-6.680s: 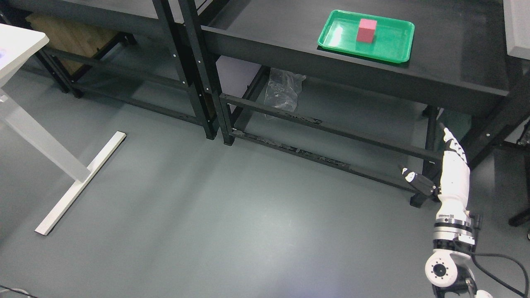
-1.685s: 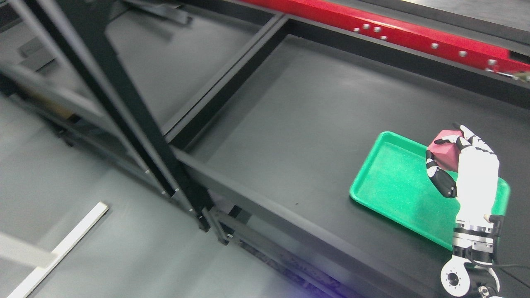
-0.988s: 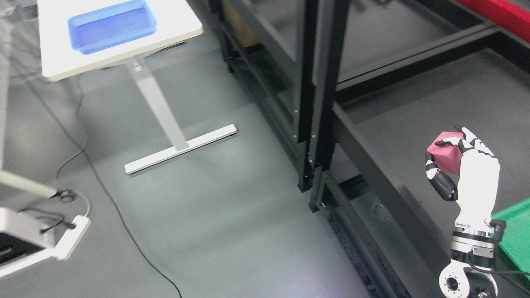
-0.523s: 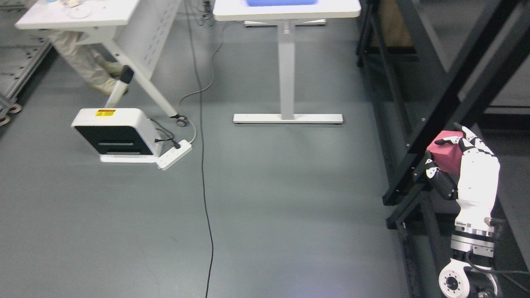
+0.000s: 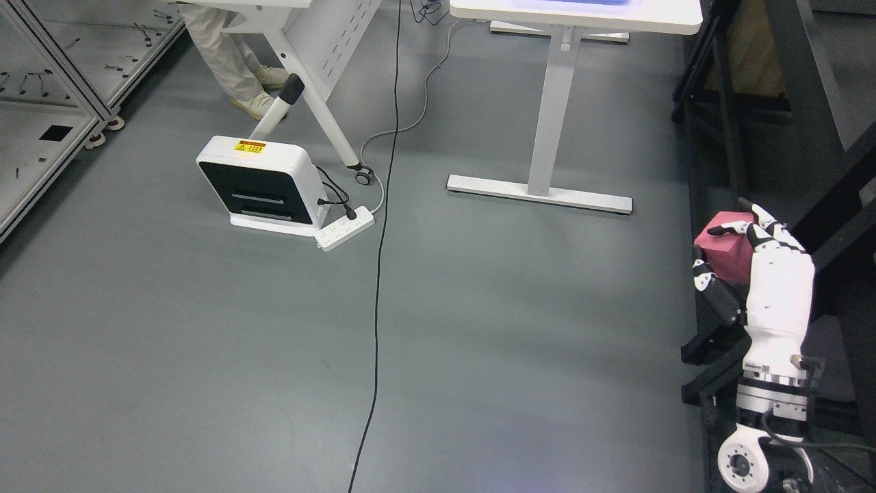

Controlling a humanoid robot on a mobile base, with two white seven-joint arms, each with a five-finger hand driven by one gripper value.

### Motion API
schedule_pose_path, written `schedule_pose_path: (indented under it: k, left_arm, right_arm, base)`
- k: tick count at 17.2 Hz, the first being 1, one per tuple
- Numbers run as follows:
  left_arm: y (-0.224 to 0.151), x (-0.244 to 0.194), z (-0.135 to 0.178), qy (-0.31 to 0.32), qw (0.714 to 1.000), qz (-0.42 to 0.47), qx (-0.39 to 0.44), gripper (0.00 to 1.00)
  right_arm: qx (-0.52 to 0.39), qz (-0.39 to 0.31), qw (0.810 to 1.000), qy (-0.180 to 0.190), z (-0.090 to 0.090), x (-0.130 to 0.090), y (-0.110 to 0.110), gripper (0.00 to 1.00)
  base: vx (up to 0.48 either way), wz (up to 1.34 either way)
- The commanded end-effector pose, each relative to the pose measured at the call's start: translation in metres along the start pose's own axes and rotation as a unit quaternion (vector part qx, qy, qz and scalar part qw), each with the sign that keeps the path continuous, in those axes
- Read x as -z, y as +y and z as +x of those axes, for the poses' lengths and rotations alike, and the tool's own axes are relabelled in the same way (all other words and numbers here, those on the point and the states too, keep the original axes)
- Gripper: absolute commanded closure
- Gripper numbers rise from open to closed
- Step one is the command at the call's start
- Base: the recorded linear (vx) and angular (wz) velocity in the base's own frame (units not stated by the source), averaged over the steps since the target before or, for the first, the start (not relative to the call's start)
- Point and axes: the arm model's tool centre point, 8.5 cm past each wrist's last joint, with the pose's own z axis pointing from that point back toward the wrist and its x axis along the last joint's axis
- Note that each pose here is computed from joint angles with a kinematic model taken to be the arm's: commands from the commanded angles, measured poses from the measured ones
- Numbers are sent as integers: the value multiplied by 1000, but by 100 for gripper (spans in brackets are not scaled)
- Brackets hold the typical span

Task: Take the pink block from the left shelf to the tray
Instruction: 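Turn and drive toward the white table with the blue tray, holding the cube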

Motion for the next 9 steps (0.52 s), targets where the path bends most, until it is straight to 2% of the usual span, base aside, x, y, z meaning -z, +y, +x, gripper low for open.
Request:
schedule_pose_path:
  k: [1, 5, 9]
  left_arm:
    - [11, 1, 21, -20, 1000, 8, 3, 0]
    - [11, 1, 21, -20, 1000, 8, 3, 0]
    - [11, 1, 21, -20, 1000, 8, 3, 0]
  right_arm:
    - [12, 10, 1000, -11, 12, -3, 8, 98]
    - [5, 10, 1000, -8, 6, -4, 5, 98]
    - [14, 14, 1000, -14, 10, -9, 8, 98]
  base:
    - [79, -54]
    - [102, 143]
    - [190, 359]
